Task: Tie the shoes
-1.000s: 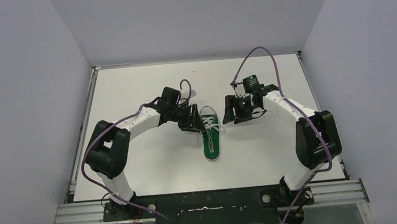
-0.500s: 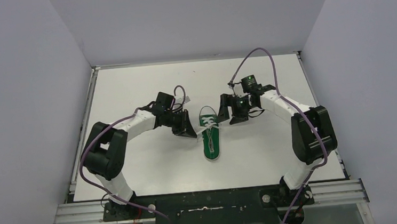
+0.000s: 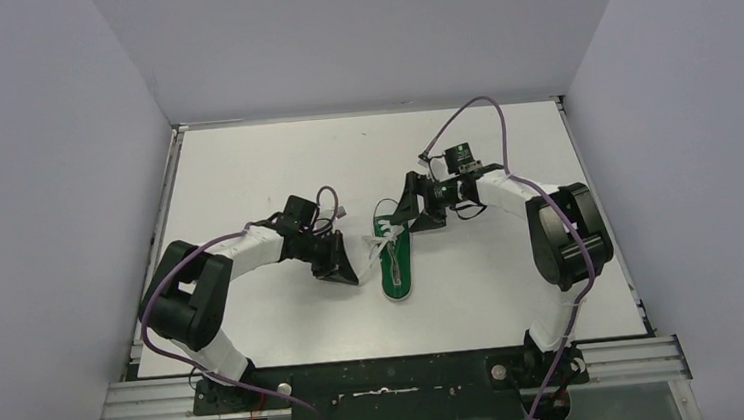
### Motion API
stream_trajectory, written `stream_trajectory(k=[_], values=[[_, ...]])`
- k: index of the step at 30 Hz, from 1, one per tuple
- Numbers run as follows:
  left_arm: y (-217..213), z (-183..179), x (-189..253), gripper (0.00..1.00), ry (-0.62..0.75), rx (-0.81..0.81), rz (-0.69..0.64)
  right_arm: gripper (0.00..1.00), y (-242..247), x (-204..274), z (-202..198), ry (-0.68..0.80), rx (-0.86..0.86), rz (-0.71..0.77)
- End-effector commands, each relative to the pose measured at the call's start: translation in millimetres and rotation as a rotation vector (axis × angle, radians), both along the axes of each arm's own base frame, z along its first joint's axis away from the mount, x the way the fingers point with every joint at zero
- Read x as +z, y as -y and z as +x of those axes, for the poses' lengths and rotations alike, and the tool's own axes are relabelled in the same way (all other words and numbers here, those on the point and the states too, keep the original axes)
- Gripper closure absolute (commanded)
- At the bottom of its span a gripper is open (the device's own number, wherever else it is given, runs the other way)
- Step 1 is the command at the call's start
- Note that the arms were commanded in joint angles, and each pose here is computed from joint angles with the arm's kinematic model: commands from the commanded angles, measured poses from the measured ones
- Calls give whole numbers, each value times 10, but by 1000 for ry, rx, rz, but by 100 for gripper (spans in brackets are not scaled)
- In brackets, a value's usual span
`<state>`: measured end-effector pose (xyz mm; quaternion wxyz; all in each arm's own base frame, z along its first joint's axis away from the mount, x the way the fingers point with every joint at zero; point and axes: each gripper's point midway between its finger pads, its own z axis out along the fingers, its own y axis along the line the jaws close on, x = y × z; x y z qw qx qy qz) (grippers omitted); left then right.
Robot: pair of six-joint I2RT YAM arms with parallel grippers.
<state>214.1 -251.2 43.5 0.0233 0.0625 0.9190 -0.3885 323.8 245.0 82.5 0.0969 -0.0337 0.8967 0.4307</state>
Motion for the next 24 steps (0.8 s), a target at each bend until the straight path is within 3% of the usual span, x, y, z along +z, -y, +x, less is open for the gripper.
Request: stream_trajectory(k=[1,4,5,8,12,15,24], values=[[58,57,156,100,52,-19,-70,30,-98,81,112,13,-3,82],[79,69,185,100,54,-23,-85,34,-115,48,127,0,-12,90],[95,87,207,95,56,-20,-97,35,-123,38,133,-4,-14,93],[113,210,321,66,82,17,-139,38,-161,8,124,-20,-17,104],[166,564,495,44,150,119,-259,41,-202,-30,69,-31,-9,106],[189,853,474,31,121,202,-285,45,-205,-65,47,-39,-16,109],[437,1383,240,29,22,355,-449,52,-183,-69,41,-41,-30,103]])
